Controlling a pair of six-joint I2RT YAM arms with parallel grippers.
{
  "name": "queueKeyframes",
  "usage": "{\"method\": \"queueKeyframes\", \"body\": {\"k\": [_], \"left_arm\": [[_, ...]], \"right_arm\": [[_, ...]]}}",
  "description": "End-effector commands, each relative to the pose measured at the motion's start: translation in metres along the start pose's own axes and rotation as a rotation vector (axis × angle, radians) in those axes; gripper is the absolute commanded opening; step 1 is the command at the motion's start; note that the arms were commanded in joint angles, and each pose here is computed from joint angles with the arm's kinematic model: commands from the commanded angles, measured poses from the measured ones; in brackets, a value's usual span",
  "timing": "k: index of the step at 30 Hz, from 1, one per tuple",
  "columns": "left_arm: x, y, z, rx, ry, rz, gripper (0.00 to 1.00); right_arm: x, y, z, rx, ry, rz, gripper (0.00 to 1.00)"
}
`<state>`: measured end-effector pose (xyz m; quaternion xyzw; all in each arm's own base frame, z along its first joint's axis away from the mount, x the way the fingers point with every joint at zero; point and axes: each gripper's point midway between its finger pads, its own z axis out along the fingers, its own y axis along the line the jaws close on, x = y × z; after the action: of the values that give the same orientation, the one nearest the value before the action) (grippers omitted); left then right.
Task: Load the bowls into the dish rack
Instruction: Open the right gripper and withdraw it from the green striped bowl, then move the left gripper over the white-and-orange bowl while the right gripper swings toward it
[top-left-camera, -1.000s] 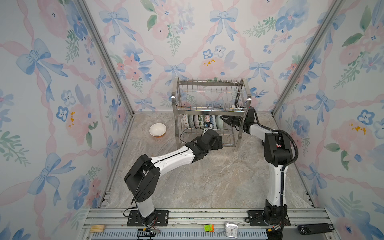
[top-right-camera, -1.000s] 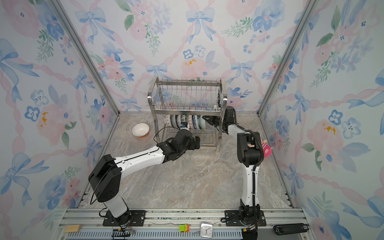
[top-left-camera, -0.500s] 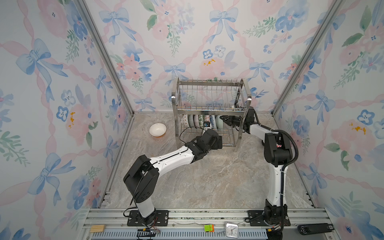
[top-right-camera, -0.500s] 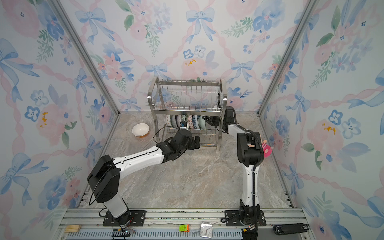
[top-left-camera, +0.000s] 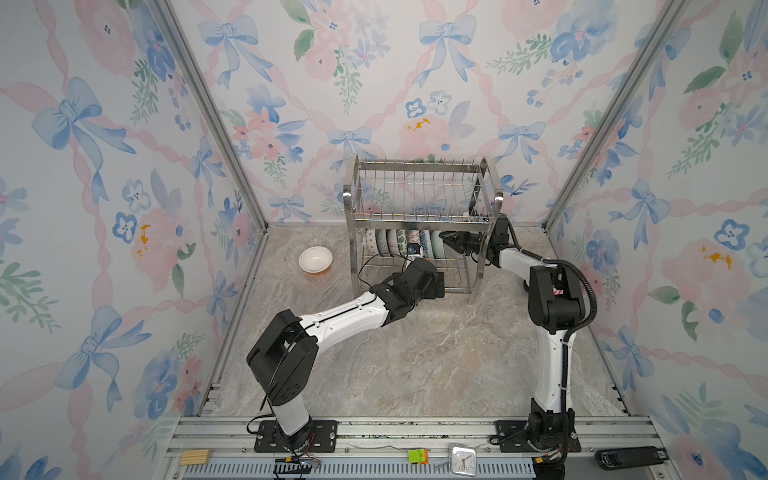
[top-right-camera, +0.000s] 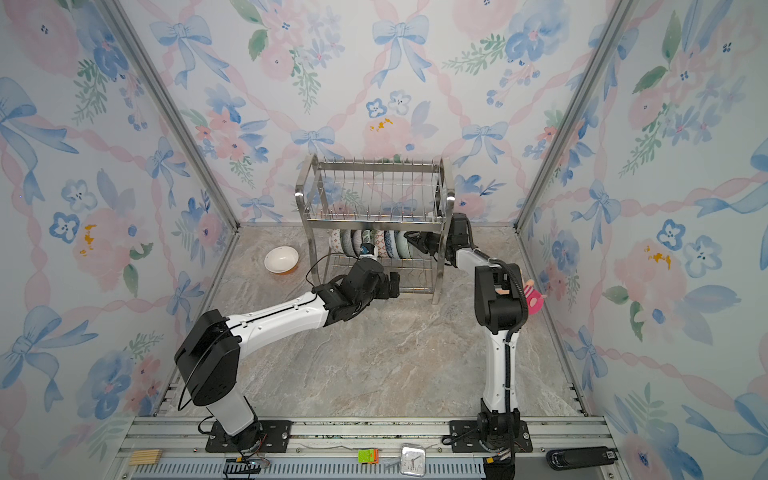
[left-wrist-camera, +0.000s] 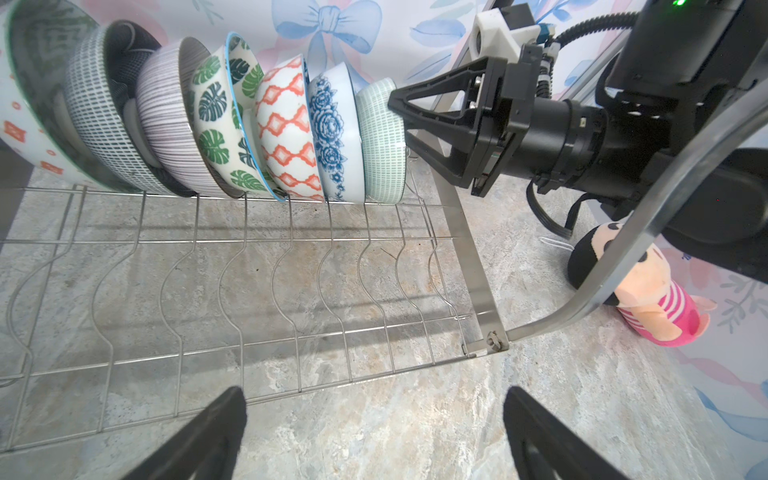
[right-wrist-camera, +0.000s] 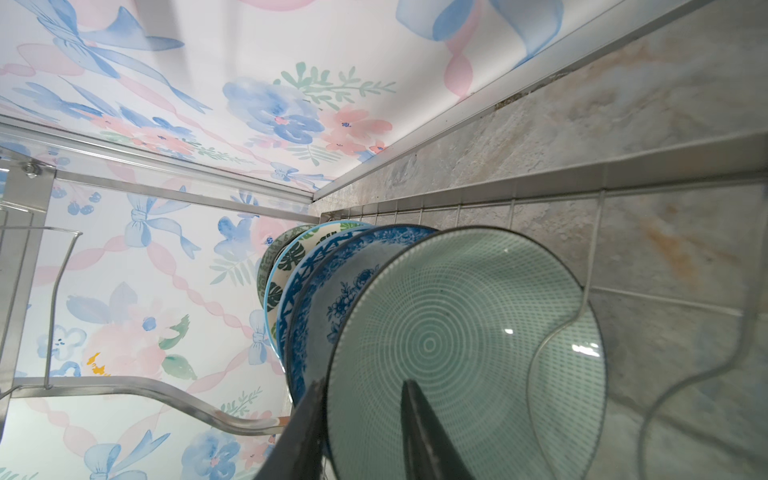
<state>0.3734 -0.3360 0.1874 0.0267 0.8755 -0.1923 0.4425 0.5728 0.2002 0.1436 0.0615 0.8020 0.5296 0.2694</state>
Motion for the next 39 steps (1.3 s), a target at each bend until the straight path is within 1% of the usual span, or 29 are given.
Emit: {"method": "queueKeyframes", "body": {"k": [1, 7, 15, 21, 27, 29, 31, 34, 36, 37, 39], "left_arm": [[-0.007, 0.006, -0.008, -0.012, -0.016, -0.011, 0.98], [-0.009, 0.004, -0.009, -0.009, -0.019, -0.015, 0.98], [-0.010, 0.005, -0.011, -0.012, -0.013, -0.011, 0.98], [-0.013, 0.008, -0.017, -0.020, -0.014, -0.008, 0.98], [-0.011, 0.017, -0.027, -0.010, -0.009, -0.022, 0.98], [-0.010, 0.020, -0.029, -0.007, -0.003, -0.019, 0.98], [-0.011, 0.023, -0.035, -0.001, -0.003, -0.015, 0.98], [-0.012, 0.031, -0.046, -0.004, -0.012, -0.015, 0.98], [-0.013, 0.043, -0.057, -0.021, -0.020, -0.016, 0.98], [-0.014, 0.050, -0.063, -0.031, -0.024, -0.017, 0.98], [-0.017, 0.070, -0.077, -0.067, -0.033, -0.021, 0.98]], "right_arm": [[-0.006, 0.030, -0.015, -0.019, -0.016, -0.036, 0.35], [-0.011, 0.032, -0.032, -0.012, -0.040, -0.044, 0.41], [-0.019, 0.021, -0.061, 0.034, -0.107, -0.022, 0.44], [-0.028, 0.004, -0.096, 0.057, -0.184, 0.030, 0.44], [-0.032, -0.001, -0.131, 0.058, -0.256, 0.064, 0.45], [-0.036, -0.004, -0.144, 0.069, -0.314, 0.080, 0.45], [-0.035, -0.006, -0.156, 0.082, -0.341, 0.090, 0.46], [-0.033, -0.013, -0.175, 0.139, -0.374, 0.092, 0.52], [-0.031, -0.014, -0.191, 0.195, -0.394, 0.081, 0.53], [-0.028, -0.015, -0.196, 0.228, -0.395, 0.078, 0.56], [-0.021, -0.018, -0.209, 0.321, -0.396, 0.065, 0.69]]}}
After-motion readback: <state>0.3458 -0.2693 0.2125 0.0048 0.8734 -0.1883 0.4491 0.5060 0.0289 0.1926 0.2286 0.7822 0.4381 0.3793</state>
